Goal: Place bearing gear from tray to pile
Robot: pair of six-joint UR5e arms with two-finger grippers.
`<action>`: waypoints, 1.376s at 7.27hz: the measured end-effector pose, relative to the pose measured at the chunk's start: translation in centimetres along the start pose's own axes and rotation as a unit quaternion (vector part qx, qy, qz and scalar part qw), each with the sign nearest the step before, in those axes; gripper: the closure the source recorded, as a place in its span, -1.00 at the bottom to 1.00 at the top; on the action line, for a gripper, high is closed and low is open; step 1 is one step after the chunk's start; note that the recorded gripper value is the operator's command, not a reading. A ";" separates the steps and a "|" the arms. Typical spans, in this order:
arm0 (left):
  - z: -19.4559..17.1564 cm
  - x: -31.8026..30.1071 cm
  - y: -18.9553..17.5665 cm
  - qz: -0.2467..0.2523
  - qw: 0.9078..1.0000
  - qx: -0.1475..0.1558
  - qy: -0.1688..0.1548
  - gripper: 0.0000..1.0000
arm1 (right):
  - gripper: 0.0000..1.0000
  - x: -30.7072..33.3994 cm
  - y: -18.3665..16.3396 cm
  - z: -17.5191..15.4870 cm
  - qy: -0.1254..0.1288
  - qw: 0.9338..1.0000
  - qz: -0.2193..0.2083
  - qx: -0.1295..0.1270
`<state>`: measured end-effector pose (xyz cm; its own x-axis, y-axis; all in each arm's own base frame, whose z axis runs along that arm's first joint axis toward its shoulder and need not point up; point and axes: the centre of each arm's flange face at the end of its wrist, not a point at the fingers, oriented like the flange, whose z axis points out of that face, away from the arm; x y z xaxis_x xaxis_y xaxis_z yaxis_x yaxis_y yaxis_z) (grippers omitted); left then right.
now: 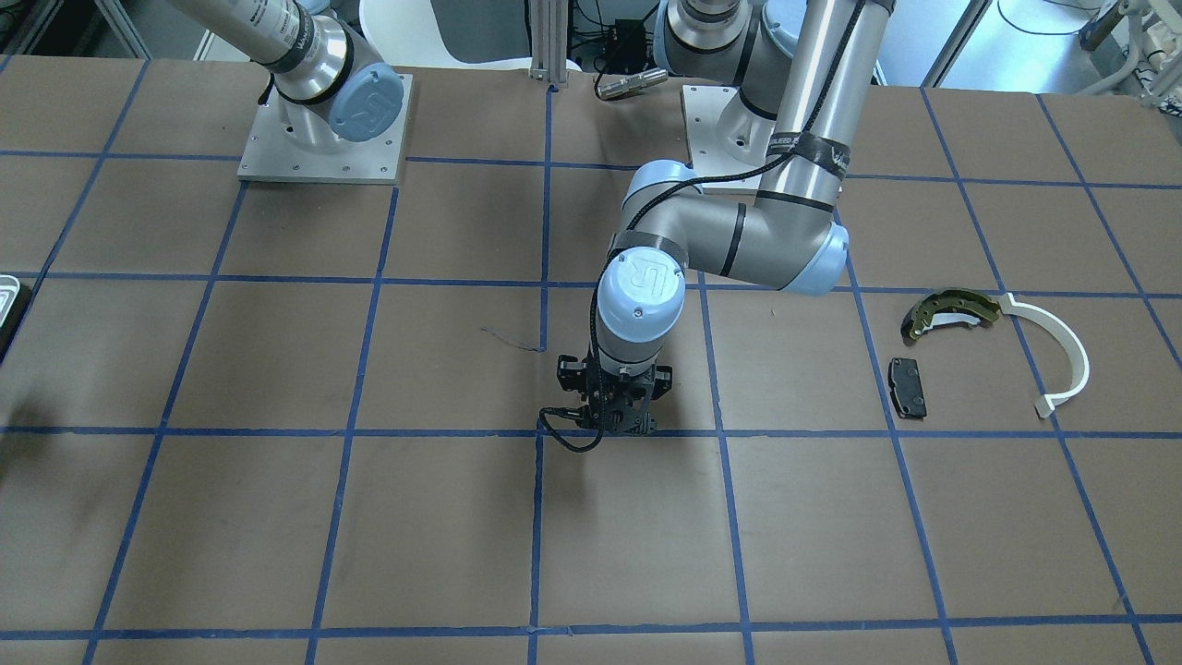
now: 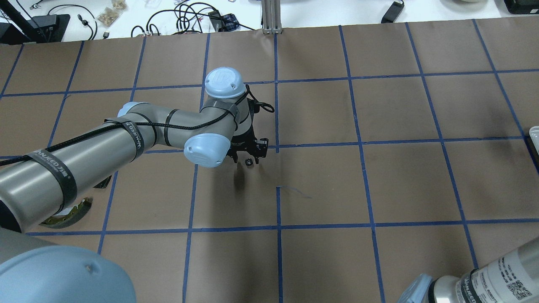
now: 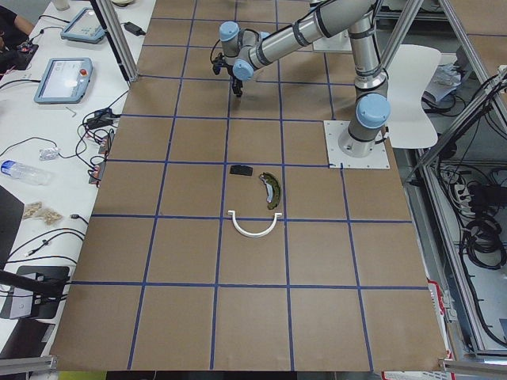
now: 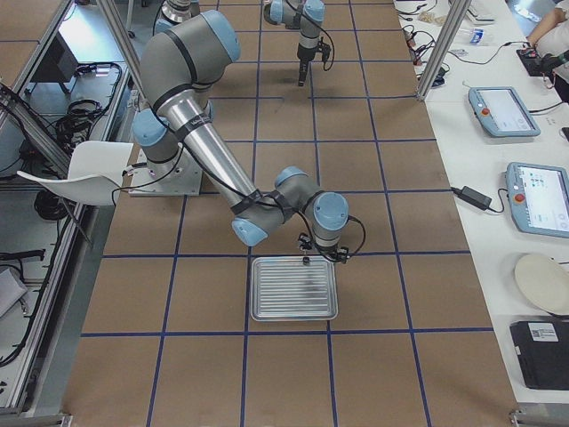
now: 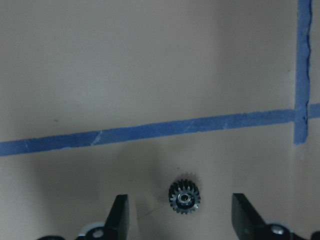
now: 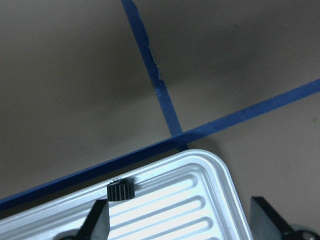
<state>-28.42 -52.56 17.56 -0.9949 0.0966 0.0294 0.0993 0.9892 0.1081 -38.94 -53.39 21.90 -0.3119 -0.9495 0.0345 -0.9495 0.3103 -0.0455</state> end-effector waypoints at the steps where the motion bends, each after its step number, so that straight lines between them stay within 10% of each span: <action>1: 0.3 0.0 -0.1 -0.001 1.000 -0.001 0.000 0.14 | -1.00 -0.4 -0.1 0.8 -0.002 1.000 -0.025 0.007; 2: 0.4 0.0 -0.2 -0.002 1.000 0.000 0.000 0.96 | -1.00 -1.0 -0.1 1.6 -0.009 0.999 -0.045 0.012; 4: 0.4 0.2 -0.2 -0.001 1.000 0.003 0.000 1.00 | -0.98 -2.1 0.4 2.6 -0.021 0.997 -0.076 0.012; 6: -0.9 0.0 -0.5 -0.002 1.000 0.012 0.002 1.00 | -0.47 -2.5 0.8 2.8 -0.032 0.996 -0.080 0.002; 10: -13.9 -9.8 -5.0 -0.024 0.999 -0.024 -0.025 1.00 | 0.04 -3.0 1.2 3.3 -0.051 0.995 -0.079 -0.014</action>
<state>-18.95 -60.04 30.58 -0.9981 0.0553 -0.0273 0.0504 0.9864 0.1563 -39.00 -50.34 18.41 -0.1554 -0.9858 -0.0634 -0.9874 0.1569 -0.0189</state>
